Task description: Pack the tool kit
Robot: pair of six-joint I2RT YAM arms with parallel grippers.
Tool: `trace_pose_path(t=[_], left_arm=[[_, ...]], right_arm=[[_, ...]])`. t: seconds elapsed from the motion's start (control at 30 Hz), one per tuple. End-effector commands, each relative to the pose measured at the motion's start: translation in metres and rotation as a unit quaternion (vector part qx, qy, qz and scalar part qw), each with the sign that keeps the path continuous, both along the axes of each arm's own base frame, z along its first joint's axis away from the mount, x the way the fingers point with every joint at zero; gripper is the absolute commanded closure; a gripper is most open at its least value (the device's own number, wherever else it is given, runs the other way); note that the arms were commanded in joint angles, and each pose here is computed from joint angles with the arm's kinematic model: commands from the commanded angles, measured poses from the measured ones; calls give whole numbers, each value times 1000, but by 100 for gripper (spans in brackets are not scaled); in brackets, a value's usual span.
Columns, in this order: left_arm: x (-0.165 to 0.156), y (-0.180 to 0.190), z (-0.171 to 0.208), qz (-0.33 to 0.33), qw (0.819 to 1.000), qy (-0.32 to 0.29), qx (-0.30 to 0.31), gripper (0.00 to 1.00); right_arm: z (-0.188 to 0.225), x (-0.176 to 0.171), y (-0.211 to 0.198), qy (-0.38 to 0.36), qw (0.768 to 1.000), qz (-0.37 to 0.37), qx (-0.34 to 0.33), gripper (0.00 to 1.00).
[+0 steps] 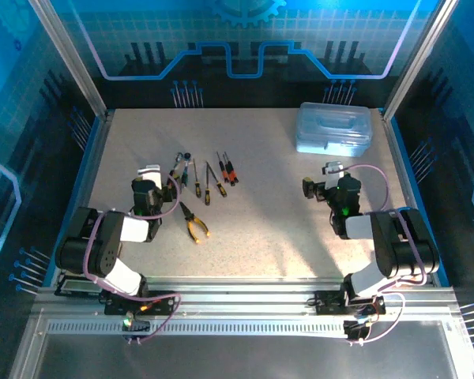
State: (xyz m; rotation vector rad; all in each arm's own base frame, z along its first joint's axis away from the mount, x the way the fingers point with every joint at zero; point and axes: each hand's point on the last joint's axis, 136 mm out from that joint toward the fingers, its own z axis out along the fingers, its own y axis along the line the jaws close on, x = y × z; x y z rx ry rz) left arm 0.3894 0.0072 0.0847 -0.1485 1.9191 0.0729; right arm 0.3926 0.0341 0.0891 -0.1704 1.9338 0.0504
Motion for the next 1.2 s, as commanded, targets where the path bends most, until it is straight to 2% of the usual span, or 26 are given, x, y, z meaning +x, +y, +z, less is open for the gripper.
trace_pose_path(t=[0.0, 1.07, 1.17], left_arm=[[6, -1, 12, -6, 1000, -23, -5, 1], [9, 1, 12, -12, 1000, -19, -17, 1], [7, 11, 23, 25, 1000, -18, -5, 1]], right_arm=[[9, 6, 2, -14, 1000, 14, 6, 0], [9, 7, -1, -13, 1000, 11, 10, 0], [26, 11, 0, -1, 1000, -4, -10, 0]])
